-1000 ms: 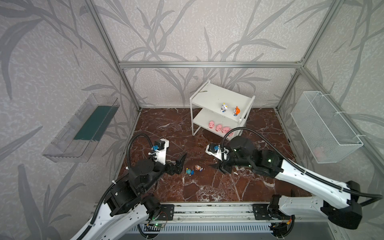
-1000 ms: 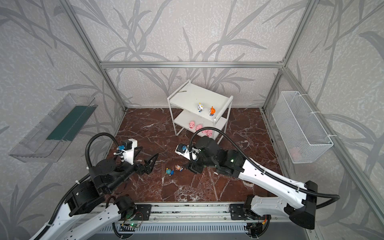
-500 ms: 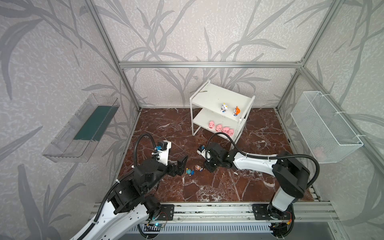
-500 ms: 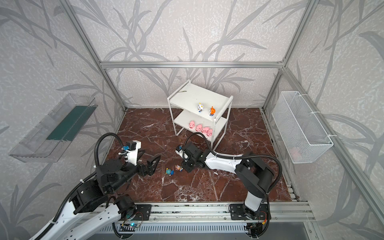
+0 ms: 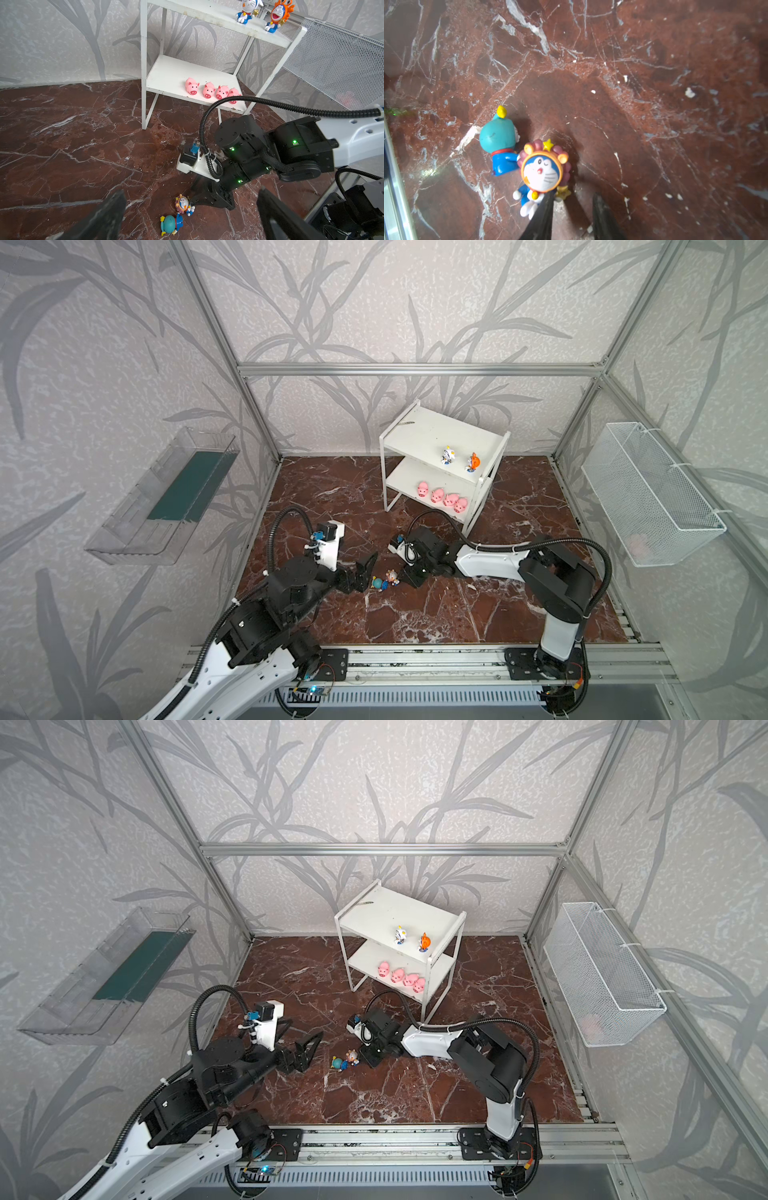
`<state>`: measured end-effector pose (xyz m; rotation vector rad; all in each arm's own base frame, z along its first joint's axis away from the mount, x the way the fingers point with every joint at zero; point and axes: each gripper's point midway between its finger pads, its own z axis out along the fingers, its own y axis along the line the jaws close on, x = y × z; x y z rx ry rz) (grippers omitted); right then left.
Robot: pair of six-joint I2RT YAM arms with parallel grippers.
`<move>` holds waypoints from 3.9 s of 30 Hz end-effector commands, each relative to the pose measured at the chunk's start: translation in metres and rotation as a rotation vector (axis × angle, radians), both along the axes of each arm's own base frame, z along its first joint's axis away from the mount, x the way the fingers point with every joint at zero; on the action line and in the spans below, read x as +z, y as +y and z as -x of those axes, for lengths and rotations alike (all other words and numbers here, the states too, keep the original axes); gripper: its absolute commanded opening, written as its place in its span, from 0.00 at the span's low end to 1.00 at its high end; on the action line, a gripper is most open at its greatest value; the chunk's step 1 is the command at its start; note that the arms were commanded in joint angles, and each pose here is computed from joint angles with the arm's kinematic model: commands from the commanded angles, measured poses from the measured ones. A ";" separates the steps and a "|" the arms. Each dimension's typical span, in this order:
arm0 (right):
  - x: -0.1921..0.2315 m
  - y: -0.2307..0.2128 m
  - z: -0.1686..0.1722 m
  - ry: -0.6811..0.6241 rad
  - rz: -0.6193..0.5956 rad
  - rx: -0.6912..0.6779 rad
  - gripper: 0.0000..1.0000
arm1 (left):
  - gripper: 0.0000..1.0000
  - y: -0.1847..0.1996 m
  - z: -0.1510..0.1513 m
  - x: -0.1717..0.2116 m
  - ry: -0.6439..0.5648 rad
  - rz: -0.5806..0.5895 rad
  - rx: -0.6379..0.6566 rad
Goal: Place and organize the plastic toys onto the shelf
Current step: 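Lower the right gripper onto the orange-sun figurine while the left gripper hovers nearby, then close the right gripper on the orange-sun figurine and lift it, then raise the figurine with the right gripper while the left gripper approaches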
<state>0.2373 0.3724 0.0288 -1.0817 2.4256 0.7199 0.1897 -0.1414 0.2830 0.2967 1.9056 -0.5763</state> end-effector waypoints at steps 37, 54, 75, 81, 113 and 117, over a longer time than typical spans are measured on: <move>-0.012 0.026 0.028 0.119 -0.032 0.012 0.37 | 0.99 -0.026 -0.002 -0.004 0.026 0.038 -0.108; -0.012 0.038 0.036 0.054 0.047 -0.036 0.50 | 0.99 -0.014 0.003 0.006 -0.030 0.064 -0.079; -0.020 0.066 0.066 0.056 0.120 0.037 0.60 | 0.99 0.014 0.011 0.029 -0.131 0.126 0.004; -0.029 0.063 0.069 0.043 0.149 0.049 0.42 | 0.99 0.025 0.011 0.032 -0.143 0.137 0.056; 0.178 -0.029 0.026 -0.367 -0.444 -0.214 0.18 | 0.94 -0.072 -0.002 -0.008 0.113 0.132 -0.280; 0.199 -0.036 0.033 -0.374 -0.507 -0.206 0.17 | 0.85 -0.089 -0.008 -0.011 0.164 0.117 -0.317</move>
